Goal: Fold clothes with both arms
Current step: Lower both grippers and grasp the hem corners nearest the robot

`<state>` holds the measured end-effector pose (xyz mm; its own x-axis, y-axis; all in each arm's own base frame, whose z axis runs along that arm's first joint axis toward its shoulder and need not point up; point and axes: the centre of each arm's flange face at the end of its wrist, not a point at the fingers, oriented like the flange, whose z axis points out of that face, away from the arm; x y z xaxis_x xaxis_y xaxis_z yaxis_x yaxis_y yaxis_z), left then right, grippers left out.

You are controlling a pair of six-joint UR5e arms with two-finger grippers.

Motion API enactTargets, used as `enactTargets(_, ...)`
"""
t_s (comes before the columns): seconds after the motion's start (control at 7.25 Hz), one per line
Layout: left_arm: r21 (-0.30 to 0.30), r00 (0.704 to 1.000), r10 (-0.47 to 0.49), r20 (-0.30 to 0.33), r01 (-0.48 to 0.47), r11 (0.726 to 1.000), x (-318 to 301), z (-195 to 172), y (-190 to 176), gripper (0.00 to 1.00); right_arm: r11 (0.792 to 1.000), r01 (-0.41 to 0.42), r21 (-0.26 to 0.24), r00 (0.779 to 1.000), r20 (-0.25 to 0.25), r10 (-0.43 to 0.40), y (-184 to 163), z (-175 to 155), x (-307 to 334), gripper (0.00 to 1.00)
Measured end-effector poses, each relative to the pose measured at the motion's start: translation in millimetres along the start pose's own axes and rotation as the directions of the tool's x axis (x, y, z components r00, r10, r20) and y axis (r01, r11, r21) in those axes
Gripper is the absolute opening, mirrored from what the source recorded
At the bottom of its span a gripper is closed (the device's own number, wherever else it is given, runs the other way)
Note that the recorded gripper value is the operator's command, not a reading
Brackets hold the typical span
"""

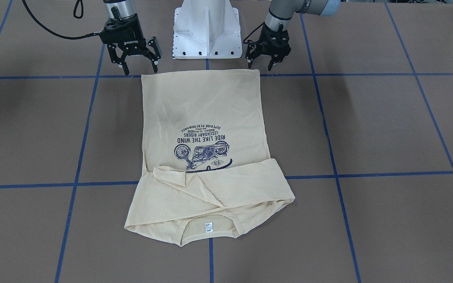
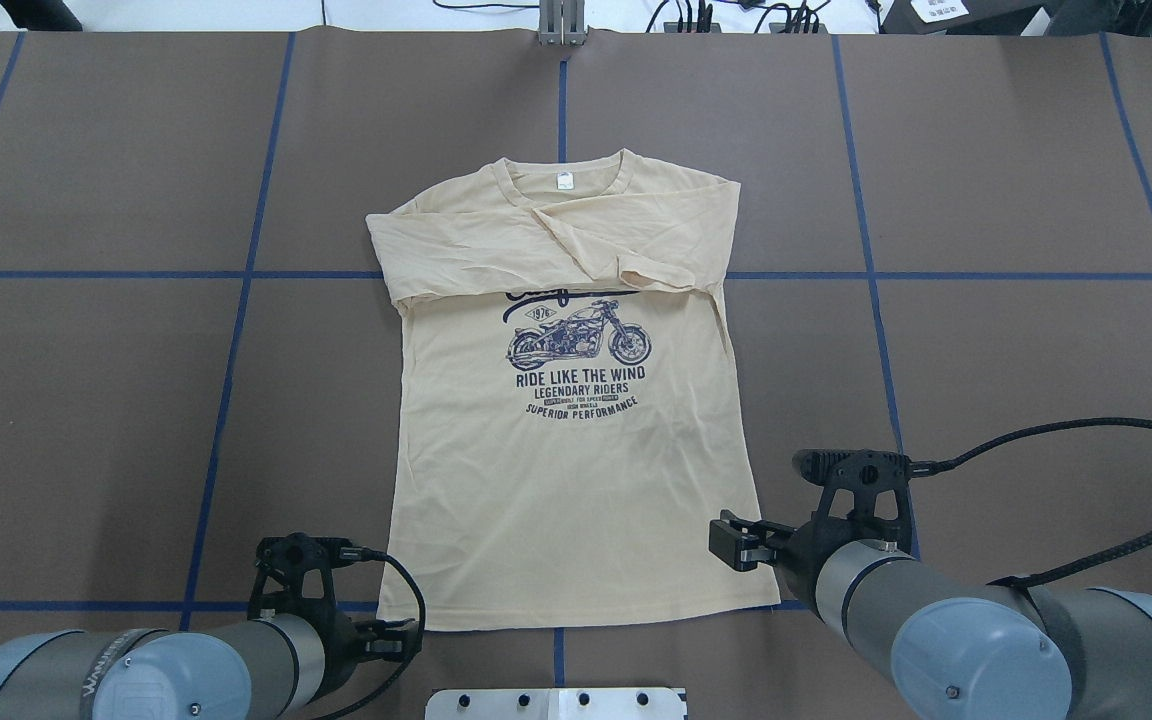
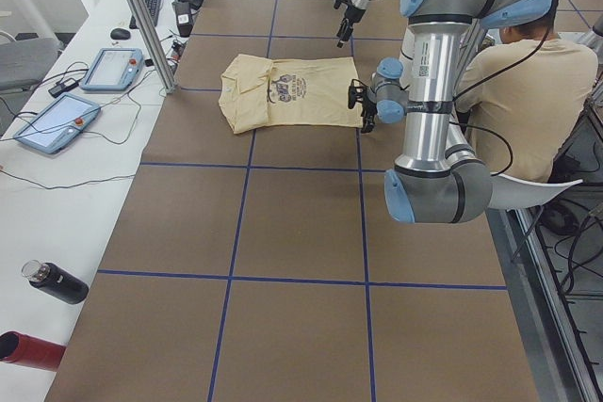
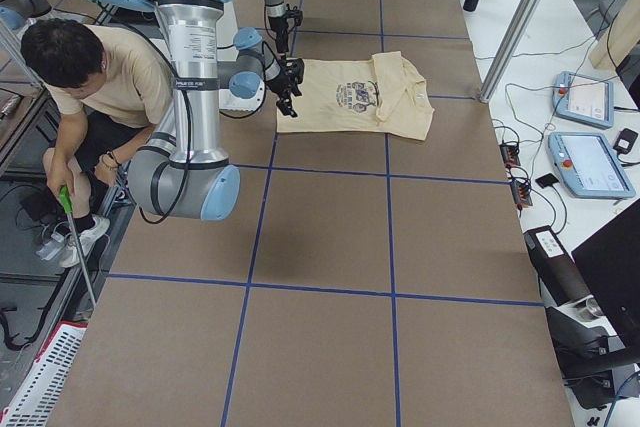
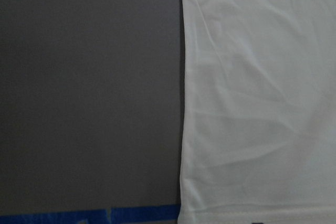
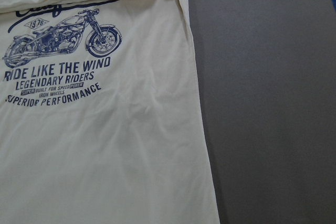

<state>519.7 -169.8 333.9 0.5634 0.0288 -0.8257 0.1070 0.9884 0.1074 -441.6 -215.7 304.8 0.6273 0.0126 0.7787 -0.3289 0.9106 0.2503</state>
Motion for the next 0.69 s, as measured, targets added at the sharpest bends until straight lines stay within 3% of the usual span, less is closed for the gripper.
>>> enactTargets(0.69,0.016,0.999,0.035,0.016,-0.035,0.999,11,5,-12,0.63,1.0,0.0,0.0,1.0,0.002,0.0,1,2,-2,1.0)
